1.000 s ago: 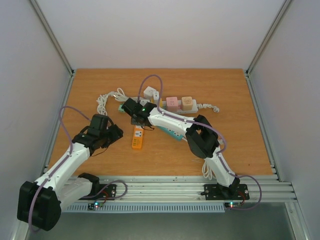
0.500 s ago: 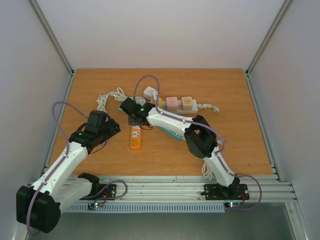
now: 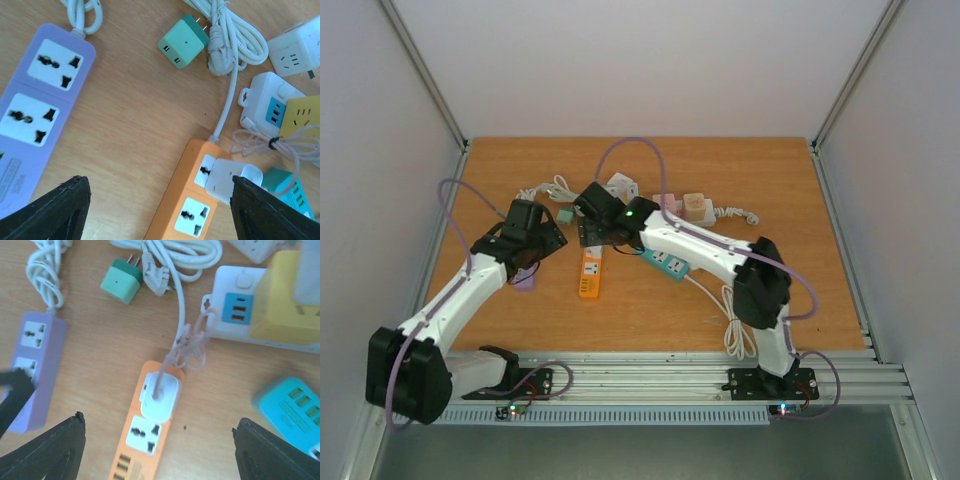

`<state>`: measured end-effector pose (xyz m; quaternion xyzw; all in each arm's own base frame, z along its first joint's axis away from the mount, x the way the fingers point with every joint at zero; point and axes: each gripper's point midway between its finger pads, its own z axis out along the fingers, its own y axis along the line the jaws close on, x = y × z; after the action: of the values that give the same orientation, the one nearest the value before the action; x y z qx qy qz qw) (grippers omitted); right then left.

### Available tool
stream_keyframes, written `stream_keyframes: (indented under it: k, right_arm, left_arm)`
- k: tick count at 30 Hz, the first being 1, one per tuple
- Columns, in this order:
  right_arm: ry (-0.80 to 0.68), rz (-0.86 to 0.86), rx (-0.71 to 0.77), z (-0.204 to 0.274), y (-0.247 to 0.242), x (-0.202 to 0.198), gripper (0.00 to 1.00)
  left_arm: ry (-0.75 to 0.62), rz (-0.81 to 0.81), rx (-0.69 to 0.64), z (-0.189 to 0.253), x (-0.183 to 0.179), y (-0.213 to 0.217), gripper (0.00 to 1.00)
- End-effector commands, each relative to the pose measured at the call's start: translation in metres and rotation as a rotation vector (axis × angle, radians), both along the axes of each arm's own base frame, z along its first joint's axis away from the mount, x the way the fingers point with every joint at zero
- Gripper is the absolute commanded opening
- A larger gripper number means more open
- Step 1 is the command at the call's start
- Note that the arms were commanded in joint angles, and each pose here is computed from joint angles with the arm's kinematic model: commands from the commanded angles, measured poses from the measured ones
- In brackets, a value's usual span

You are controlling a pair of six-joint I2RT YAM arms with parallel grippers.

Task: Insert the plug

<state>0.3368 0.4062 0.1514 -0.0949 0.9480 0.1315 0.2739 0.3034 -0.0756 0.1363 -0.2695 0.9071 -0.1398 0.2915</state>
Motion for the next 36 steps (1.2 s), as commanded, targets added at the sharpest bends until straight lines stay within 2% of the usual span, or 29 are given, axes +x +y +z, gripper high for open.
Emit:
stream_keyframes:
  k: [1,6,12,14,20,26,33,36]
  right_arm:
    - [-0.024,0.040,0.047,0.029,-0.019,-0.023,0.82]
    - [-0.040,0.023,0.075,0.042,-0.055,-0.045,0.79]
    - [-0.014,-0.006,0.048,0.030,-0.091,-0.061,0.76]
    - [-0.005,-0.013,0.037,0.025,-0.100,-0.065,0.74]
    - [0.046,-0.002,0.017,0.009,-0.111,-0.078,0.65]
    - [0.045,0.004,0.025,0.009,-0.107,-0.076,0.64]
    - [0.043,0.012,0.034,0.008,-0.103,-0.074,0.64]
    - [0.040,0.018,0.048,0.008,-0.099,-0.073,0.64]
  left_arm:
    - [-0.047,-0.015,0.026,0.006,0.037,-0.006,0.78]
    - [0.034,-0.080,0.064,-0.015,0.074,-0.016,0.78]
    - [0.078,-0.192,0.130,-0.042,0.122,-0.022,0.77]
    - [0.121,-0.252,0.193,-0.053,0.132,-0.014,0.77]
    - [0.169,-0.312,0.194,-0.078,0.141,0.000,0.74]
    - [0.230,-0.422,0.128,-0.094,0.140,-0.008,0.74]
    - [0.245,-0.446,0.173,-0.101,0.151,-0.005,0.74]
    - [0.268,-0.445,0.202,-0.104,0.154,0.000,0.70]
